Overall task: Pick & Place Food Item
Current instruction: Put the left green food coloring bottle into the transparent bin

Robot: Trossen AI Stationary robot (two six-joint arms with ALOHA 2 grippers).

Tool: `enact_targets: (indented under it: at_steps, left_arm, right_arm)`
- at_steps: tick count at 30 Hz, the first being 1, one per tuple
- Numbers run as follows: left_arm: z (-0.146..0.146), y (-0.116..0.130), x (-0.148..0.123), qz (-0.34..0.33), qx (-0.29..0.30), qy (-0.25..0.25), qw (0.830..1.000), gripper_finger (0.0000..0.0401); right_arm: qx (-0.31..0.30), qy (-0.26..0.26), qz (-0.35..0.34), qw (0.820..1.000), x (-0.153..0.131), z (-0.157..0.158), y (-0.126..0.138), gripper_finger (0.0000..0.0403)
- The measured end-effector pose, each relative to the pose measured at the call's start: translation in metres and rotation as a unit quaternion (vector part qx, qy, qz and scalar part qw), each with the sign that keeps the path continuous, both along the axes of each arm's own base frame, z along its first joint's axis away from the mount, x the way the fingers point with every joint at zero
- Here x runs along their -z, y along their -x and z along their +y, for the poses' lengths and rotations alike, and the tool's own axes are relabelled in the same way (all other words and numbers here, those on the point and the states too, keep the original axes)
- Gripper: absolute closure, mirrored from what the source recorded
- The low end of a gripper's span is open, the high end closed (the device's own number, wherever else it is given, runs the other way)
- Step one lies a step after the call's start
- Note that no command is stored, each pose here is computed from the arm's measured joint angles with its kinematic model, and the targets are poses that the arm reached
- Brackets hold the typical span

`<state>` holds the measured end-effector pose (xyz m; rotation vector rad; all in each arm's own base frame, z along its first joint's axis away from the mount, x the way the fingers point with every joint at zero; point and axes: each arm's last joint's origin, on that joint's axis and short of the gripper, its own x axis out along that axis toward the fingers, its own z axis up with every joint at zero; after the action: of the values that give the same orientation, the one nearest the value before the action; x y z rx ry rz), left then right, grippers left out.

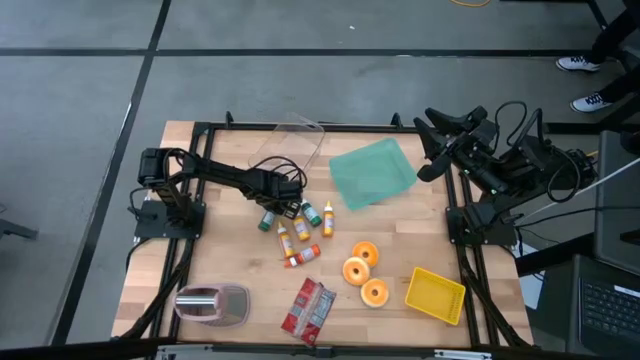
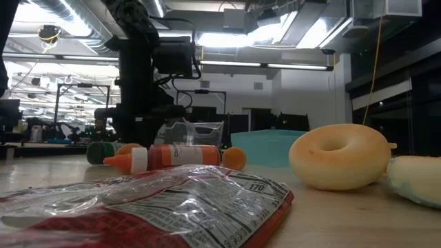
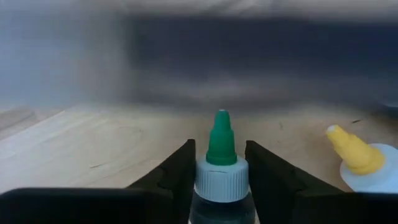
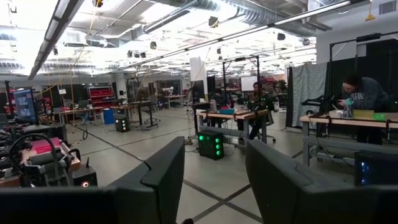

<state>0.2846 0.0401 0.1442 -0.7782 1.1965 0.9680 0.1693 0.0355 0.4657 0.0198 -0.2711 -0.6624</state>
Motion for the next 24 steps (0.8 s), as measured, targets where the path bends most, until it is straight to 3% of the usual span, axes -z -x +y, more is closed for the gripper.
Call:
enact_targets:
  at_steps: [13, 24]
  left_arm:
    - [-0.013, -0.004, 0.0, -0.026, 0.016, 0.071, 0.997, 0.0292]
    - [-0.017, 0.003, -0.029, -0.059, 0.015, 0.048, 0.997, 0.0292]
  right_arm:
    - [0.0, 0.0, 0.0, 1.0, 0.0, 0.0, 0.0, 0.0234]
    - [-0.012, 0.005, -0.005, 1.0, -0.001, 0.001, 0.0, 0.0234]
